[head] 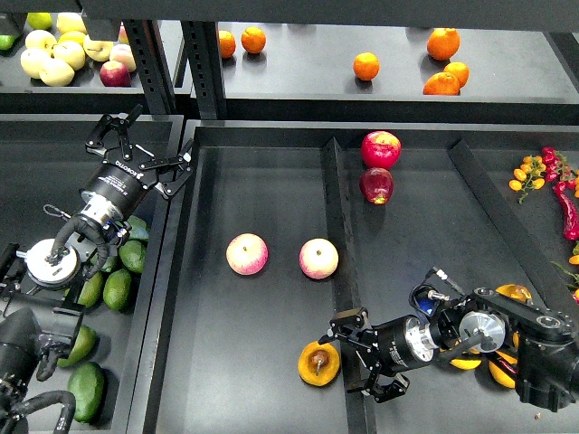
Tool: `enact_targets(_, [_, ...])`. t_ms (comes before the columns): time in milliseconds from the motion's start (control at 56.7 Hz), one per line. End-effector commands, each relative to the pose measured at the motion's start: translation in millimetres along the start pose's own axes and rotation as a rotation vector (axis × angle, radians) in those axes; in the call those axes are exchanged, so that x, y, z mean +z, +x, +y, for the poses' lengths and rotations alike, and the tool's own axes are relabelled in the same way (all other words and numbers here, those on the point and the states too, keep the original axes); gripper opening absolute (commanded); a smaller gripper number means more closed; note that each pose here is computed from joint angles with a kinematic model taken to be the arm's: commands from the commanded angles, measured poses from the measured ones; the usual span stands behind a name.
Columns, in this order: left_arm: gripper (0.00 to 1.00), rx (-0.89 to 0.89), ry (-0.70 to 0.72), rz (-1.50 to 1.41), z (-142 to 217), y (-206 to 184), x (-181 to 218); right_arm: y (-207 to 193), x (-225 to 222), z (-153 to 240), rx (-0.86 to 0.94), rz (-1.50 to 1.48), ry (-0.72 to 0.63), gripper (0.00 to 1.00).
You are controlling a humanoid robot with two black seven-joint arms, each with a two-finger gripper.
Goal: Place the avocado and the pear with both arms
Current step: 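Lower the right gripper around the fruit half and close it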
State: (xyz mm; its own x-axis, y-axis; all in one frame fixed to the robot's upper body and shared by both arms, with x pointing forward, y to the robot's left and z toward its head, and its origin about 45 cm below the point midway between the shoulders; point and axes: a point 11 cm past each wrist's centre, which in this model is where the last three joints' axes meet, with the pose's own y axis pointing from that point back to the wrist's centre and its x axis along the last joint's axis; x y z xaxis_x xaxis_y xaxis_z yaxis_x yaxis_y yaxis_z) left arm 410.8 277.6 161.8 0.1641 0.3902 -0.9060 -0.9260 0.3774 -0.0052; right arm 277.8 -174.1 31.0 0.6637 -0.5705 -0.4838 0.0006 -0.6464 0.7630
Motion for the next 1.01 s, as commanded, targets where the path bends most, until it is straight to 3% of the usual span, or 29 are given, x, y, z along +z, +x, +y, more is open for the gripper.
enact_targets(0, [0.98, 0.0, 0.001, -0.001, 0, 0, 0, -5, -2, -6, -0.012, 0.001, 0.0, 0.99])
enact_targets(335, [0.98, -0.003, 0.003, -0.002, 0, -1, 0, 7, -14, 3, 0.025, -0.006, 0.02, 0.98])
enact_targets(653, [0.98, -0.003, 0.008, -0.004, -1, -1, -2, 20, -55, 18, 0.056, -0.04, 0.109, 0.98])
enact_targets(988, [0.98, -0.002, 0.018, -0.008, -1, -1, -4, 18, -34, 8, 0.054, -0.033, 0.037, 0.99])
